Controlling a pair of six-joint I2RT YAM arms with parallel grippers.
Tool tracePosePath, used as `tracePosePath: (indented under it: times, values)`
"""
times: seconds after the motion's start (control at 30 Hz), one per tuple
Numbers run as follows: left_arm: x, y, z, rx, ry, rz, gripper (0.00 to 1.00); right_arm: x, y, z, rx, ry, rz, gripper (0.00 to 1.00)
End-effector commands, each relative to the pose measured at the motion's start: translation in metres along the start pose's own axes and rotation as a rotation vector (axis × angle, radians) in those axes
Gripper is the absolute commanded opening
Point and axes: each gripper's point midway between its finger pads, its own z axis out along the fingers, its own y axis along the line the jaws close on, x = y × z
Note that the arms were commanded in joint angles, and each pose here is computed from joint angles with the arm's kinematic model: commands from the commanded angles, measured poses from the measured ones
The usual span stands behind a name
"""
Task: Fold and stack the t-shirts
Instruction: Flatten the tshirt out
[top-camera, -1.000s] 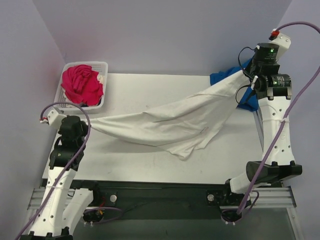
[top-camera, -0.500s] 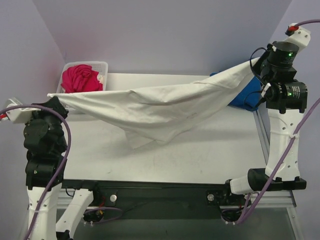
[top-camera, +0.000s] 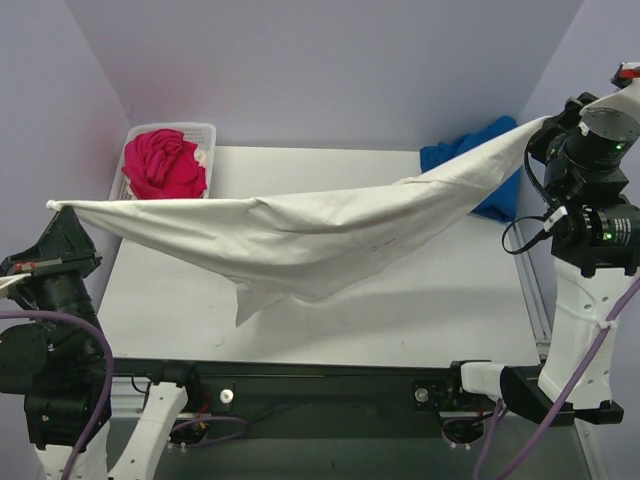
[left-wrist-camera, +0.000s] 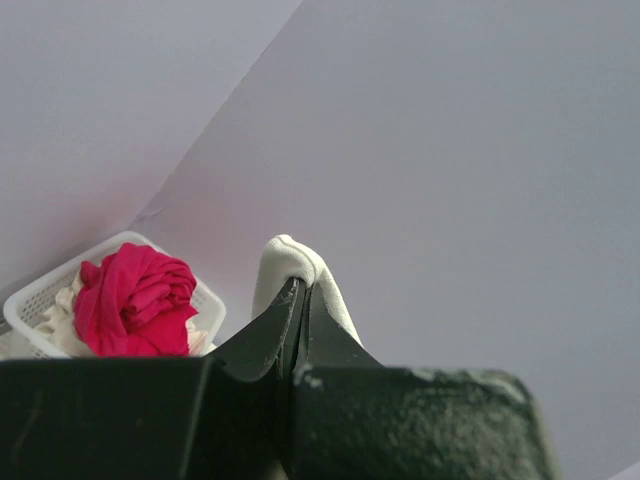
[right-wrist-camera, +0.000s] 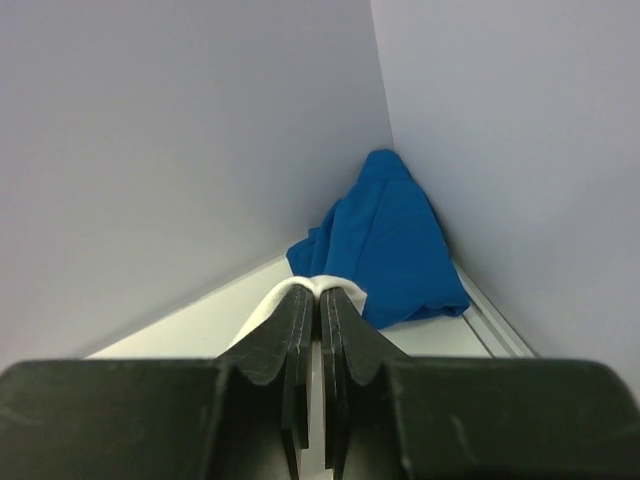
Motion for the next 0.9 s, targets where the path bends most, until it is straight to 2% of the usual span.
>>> tracePosePath:
  times: [0.0,0.07,0.17,0.27,0.37,0.4,0.43,0.47,0.5,0.57,0.6,0.7,0.8,0.87]
  values:
    - [-0.018,-0.021,0.002,0.076,-0.051,-0.025,0.0,-0.038,-0.007,-0.008,0.024,-0.148,0.044,0.0]
    - [-0.005,-0.022,0.01,0.074,-0.02,-0.018,0.0,-0.048,-0.003,-0.004,0.017,-0.181,0.049,0.0]
    - [0.031,-0.02,0.029,0.057,0.065,-0.009,0.0,-0.045,0.013,0.024,-0.001,-0.167,0.023,0.0]
    - [0.084,-0.011,0.048,0.031,0.191,-0.003,0.0,-0.025,0.039,0.073,-0.032,-0.105,-0.02,0.0]
    - [0.15,0.01,0.059,-0.025,0.335,-0.003,0.0,0.012,0.062,0.132,-0.044,-0.023,-0.063,0.0]
    - [0.163,0.016,0.061,-0.039,0.363,-0.004,0.0,0.047,0.074,0.165,-0.054,0.046,-0.093,0.0]
    - [0.198,0.032,0.06,-0.078,0.44,0.001,0.0,0.049,0.08,0.176,-0.067,0.046,-0.091,0.0]
    - [0.213,0.04,0.059,-0.097,0.476,0.004,0.0,0.064,0.084,0.191,-0.072,0.069,-0.096,0.0]
    - [0.228,0.047,0.058,-0.107,0.502,0.009,0.0,0.102,0.097,0.217,-0.112,0.14,-0.106,0.0]
    - [0.266,0.069,0.049,-0.16,0.577,0.042,0.0,0.13,0.111,0.239,-0.163,0.178,-0.094,0.0]
    - [0.275,0.073,0.047,-0.169,0.587,0.054,0.0,0.164,0.119,0.256,-0.185,0.238,-0.081,0.0]
    - [0.302,0.094,0.04,-0.234,0.613,0.127,0.0,0.221,0.141,0.272,-0.289,0.352,-0.046,0.0]
    - [0.311,0.116,0.041,-0.331,0.583,0.186,0.0,0.255,0.159,0.278,-0.378,0.423,0.012,0.0]
    - [0.317,0.121,0.041,-0.36,0.583,0.183,0.0,0.26,0.175,0.277,-0.458,0.437,0.054,0.0]
